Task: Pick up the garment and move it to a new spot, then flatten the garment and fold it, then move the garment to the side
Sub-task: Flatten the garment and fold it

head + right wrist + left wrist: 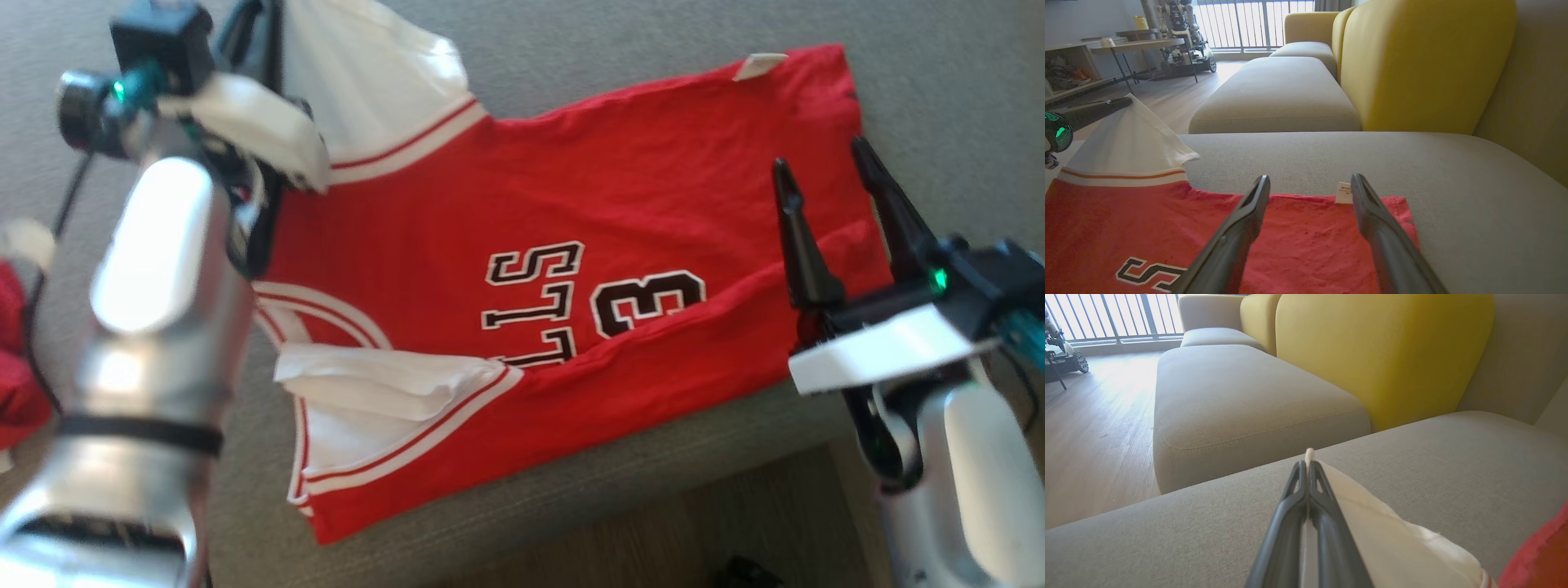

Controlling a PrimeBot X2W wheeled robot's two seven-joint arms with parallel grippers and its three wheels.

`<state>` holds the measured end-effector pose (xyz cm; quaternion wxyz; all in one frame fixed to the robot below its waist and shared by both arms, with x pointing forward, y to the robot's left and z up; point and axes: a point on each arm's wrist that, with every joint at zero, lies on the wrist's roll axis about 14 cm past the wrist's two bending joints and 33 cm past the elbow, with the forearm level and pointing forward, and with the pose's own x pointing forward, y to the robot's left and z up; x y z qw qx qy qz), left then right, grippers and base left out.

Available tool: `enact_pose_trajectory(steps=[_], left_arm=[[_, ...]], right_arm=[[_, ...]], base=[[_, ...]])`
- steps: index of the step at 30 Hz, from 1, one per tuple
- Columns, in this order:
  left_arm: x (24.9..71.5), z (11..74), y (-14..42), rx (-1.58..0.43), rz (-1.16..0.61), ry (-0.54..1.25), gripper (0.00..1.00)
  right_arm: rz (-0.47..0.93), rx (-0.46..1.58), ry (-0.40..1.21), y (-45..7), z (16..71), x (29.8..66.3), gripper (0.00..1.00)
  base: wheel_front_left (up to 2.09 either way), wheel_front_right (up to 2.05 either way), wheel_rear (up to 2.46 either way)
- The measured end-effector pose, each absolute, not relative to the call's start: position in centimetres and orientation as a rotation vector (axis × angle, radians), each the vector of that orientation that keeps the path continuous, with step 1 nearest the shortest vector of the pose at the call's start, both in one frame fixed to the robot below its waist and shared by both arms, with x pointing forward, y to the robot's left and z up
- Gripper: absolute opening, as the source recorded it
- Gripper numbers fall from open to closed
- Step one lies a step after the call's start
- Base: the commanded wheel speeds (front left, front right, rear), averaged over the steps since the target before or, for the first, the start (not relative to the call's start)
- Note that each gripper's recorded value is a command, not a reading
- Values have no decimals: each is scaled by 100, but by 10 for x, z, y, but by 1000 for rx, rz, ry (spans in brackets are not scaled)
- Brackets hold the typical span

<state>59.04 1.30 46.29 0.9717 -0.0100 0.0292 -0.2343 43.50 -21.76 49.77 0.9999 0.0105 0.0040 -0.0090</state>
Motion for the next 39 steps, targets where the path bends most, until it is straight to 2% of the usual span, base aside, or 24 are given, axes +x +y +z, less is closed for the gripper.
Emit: enact_pose_trajectory(steps=[7, 17, 24, 29, 39], left_arm=[[544, 476, 37, -100, -414, -9, 0], [507, 500, 65, -146, -361, -92, 0], [495, 486, 66, -133, -365, -60, 0], [496, 483, 67, -131, -363, -57, 0], [496, 480, 66, -129, -370, -53, 0]], right_arm=[[107, -57, 13, -196, 508, 475, 100], [149, -162, 200, -210, 466, 524, 100], [115, -174, 357, -228, 425, 541, 100], [46, -209, 410, -254, 414, 550, 100], [-15, -223, 517, -274, 389, 547, 100]], base=[[0, 0, 0], [0, 0, 0], [0, 0, 0], [0, 0, 0], [0, 0, 0]])
